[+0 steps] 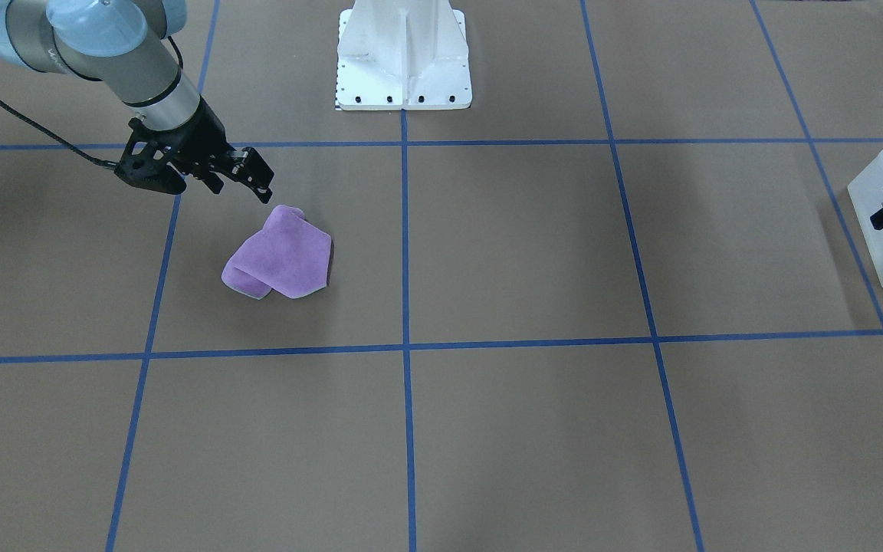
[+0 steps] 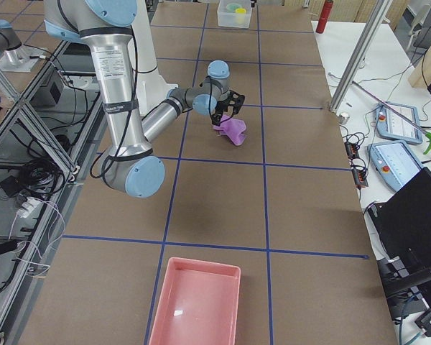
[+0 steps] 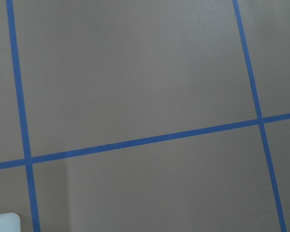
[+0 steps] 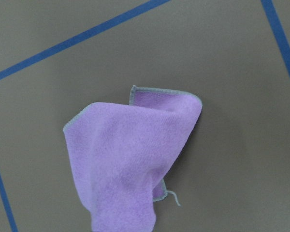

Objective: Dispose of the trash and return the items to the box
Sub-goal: 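Reach the right gripper to the lavender cloth and pinch it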

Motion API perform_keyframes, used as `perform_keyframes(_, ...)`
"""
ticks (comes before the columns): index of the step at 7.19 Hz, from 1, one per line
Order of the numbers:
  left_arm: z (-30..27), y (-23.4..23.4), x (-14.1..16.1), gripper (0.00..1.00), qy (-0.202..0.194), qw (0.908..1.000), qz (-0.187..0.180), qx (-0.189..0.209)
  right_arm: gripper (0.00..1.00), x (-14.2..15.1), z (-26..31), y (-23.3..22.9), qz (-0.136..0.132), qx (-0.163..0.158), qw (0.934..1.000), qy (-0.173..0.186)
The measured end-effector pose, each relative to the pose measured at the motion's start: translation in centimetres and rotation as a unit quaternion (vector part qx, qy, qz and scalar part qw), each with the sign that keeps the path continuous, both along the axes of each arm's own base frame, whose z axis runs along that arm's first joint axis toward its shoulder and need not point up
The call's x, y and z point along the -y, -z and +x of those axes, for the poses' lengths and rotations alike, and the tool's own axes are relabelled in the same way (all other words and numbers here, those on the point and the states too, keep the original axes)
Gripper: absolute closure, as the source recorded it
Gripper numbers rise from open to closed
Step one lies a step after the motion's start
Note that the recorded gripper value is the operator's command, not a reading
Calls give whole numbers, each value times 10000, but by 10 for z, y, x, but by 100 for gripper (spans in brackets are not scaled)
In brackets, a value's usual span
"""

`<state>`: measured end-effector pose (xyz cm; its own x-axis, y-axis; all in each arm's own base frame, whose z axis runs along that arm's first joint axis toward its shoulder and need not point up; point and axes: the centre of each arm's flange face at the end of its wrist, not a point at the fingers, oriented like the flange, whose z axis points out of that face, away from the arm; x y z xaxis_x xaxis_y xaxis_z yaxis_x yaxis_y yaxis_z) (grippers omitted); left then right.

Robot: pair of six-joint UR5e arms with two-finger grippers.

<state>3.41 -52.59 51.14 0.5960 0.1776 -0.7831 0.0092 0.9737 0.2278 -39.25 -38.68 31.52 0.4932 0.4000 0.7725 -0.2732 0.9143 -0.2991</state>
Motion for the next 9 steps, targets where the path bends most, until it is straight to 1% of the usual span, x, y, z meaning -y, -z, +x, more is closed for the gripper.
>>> perform_keyframes(1,-2,1,-7,3,33,10000,29,47,10,2,-7,2,-204,-1,9997,-137)
perform_keyframes(2,-6,4,-20,3,89,9999,64,118,11,6,-15,1,-349,-17,9991,-238)
perform_keyframes(3,-8,8,-31,3,142,9997,89,169,13,11,-23,-2,-430,-50,9987,-283)
perform_keyframes(4,-9,10,-36,3,165,9996,103,193,17,17,-33,-6,-476,-98,9984,-294)
perform_keyframes(6,-10,11,-39,3,171,9996,116,204,100,27,-54,-9,-530,-173,9980,-281)
perform_keyframes(9,-10,9,-42,3,164,9996,110,209,100,30,-54,-11,-493,-180,9984,-208)
